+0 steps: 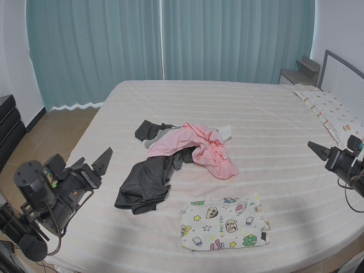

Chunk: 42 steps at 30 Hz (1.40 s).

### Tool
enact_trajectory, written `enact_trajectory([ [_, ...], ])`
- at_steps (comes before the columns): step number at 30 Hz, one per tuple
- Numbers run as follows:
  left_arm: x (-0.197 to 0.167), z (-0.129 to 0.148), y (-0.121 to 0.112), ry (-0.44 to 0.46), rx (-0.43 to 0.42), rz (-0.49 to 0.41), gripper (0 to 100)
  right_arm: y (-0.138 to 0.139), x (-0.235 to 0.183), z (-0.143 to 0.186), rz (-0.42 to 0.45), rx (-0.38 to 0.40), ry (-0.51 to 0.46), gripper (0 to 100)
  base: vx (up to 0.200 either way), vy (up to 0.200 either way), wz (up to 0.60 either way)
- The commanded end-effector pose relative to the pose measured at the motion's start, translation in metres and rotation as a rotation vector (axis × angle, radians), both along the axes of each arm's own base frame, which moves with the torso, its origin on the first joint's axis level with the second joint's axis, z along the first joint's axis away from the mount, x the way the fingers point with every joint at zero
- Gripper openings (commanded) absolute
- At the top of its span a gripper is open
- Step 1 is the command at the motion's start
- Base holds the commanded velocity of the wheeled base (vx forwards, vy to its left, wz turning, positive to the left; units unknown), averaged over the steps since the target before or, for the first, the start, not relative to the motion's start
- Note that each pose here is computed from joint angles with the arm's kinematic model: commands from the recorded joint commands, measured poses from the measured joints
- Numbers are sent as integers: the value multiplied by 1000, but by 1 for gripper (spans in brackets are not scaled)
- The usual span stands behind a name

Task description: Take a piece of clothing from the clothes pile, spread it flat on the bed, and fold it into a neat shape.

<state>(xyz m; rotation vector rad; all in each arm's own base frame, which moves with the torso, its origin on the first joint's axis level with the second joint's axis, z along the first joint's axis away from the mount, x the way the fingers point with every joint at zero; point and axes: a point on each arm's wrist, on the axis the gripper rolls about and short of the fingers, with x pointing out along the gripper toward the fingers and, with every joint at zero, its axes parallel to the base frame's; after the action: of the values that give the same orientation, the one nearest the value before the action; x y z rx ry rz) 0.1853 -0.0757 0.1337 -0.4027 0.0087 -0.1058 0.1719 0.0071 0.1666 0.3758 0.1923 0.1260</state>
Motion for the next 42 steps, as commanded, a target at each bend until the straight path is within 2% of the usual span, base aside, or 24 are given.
enact_trajectory([
  [1,-87,35,42,-192,89,174,100,-2,-112,-3,19,-35,-126,100,0,0,0],
  [3,-102,36,49,-202,138,185,100,-2,-127,-7,35,-53,-121,100,0,0,0],
  [5,-107,36,51,-206,153,188,100,-2,-131,-8,42,-58,-121,100,0,0,0],
  [6,-132,34,63,-217,242,206,100,-2,-154,-18,86,-106,-120,100,0,0,0],
  [10,-154,31,74,-200,283,234,100,-4,-171,-27,107,-177,-135,100,0,0,0],
  [11,-172,29,82,-166,302,276,100,-5,-184,-35,112,-241,-154,100,0,0,0],
  [13,-183,27,86,-150,313,295,100,-6,-191,-41,112,-280,-167,100,0,0,0],
  [15,-198,22,90,-121,328,311,100,-7,-200,-51,117,-355,-201,100,0,0,0],
  [17,-208,15,93,-96,340,323,100,-7,-199,-57,110,-425,-194,100,0,0,0],
  [21,-218,2,93,-63,344,409,100,-9,-195,-66,19,-480,-150,100,0,0,0],
  [22,-219,2,92,-61,339,427,100,-10,-193,-75,-24,-516,-113,100,0,0,0],
  [24,-219,3,92,-65,328,434,100,-11,-190,-83,-66,-558,-85,100,0,0,0],
  [25,-219,2,92,-60,325,440,100,-13,-187,-89,-156,-577,-79,100,0,0,0],
  [26,-218,1,92,-55,326,439,100,-13,-187,-89,-166,-571,-84,100,0,0,0],
  [27,-216,-5,92,-30,337,433,100,-13,-187,-85,-189,-506,-123,100,0,0,0],
  [28,-213,-12,91,-10,347,428,100,-13,-187,-85,-191,-474,-125,100,0,0,0],
  [32,-204,-40,89,37,373,382,100,-12,-188,-87,-208,-460,-105,100,0,0,0],
  [34,-201,-47,86,30,381,286,100,-11,-191,-89,-246,-483,-125,100,0,0,0],
  [36,-200,-50,84,27,379,151,100,-11,-195,-90,-253,-511,-176,100,0,0,0],
  [38,-200,-50,80,5,355,-18,100,-10,-195,-89,-243,-495,-187,100,0,0,0],
  [42,-200,-51,80,2,384,-25,100,-10,-195,-89,-247,-472,-188,100,0,0,0],
])
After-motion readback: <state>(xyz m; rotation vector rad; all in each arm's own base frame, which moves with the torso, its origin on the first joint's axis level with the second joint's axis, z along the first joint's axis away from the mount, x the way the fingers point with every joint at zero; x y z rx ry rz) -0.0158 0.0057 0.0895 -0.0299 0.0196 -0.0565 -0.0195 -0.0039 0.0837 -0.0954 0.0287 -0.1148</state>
